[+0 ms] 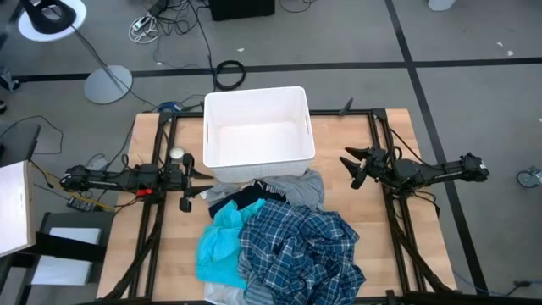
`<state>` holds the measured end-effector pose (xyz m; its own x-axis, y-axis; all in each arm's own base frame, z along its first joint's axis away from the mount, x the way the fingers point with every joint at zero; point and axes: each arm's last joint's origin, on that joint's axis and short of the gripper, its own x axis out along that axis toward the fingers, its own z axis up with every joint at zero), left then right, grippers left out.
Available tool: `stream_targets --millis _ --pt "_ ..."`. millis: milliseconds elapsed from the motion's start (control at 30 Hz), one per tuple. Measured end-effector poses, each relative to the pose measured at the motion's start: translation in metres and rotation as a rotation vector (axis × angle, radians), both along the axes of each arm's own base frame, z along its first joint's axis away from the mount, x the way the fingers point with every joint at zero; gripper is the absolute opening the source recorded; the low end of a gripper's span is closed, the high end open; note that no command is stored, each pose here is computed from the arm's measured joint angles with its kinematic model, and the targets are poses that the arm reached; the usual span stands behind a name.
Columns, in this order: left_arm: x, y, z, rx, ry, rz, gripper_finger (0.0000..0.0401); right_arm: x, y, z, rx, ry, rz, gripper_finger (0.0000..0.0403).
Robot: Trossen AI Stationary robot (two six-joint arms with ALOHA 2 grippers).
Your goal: Sort clothes
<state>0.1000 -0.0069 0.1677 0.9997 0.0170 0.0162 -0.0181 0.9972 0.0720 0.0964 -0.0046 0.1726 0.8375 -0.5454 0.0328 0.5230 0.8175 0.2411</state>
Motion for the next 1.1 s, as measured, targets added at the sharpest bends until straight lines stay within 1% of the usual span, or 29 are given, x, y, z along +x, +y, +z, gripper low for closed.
stream_targets --millis 267,333,467,533,633,867,1000,1100 --pt "0.0 0.0 0.0 0.0 0.0 0.0 0.0136 0.0 0.0 0.0 0.0 0.0 0.0 0.0233" --pt "0.0 0.0 0.0 0.0 0.0 0.0 0.0136 0.0 0.0 0.001 0.024 -0.024 0.002 0.0233" --pt "0.0 0.0 0.0 0.0 0.0 0.0 0.0136 0.0 0.001 0.007 0.228 -0.218 0.034 0.0233" --pt "0.0 0.0 0.0 0.0 0.0 0.0 0.0136 -0.001 0.0 0.011 0.281 -0.287 0.041 0.0233" --pt "0.0 0.0 0.0 0.0 0.0 0.0 0.0136 -0.002 0.0 0.016 0.292 -0.346 0.05 0.0233" --pt "0.0 0.0 0.0 0.0 0.0 0.0 0.0136 -0.01 -0.001 0.038 0.333 -0.615 0.092 0.0233" --pt "0.0 0.0 0.0 0.0 0.0 0.0 0.0136 -0.016 -0.001 0.049 0.327 -0.738 0.154 0.0233" --pt "0.0 0.0 0.0 0.0 0.0 0.0 0.0136 -0.021 -0.001 0.056 0.336 -0.829 0.171 0.0233"
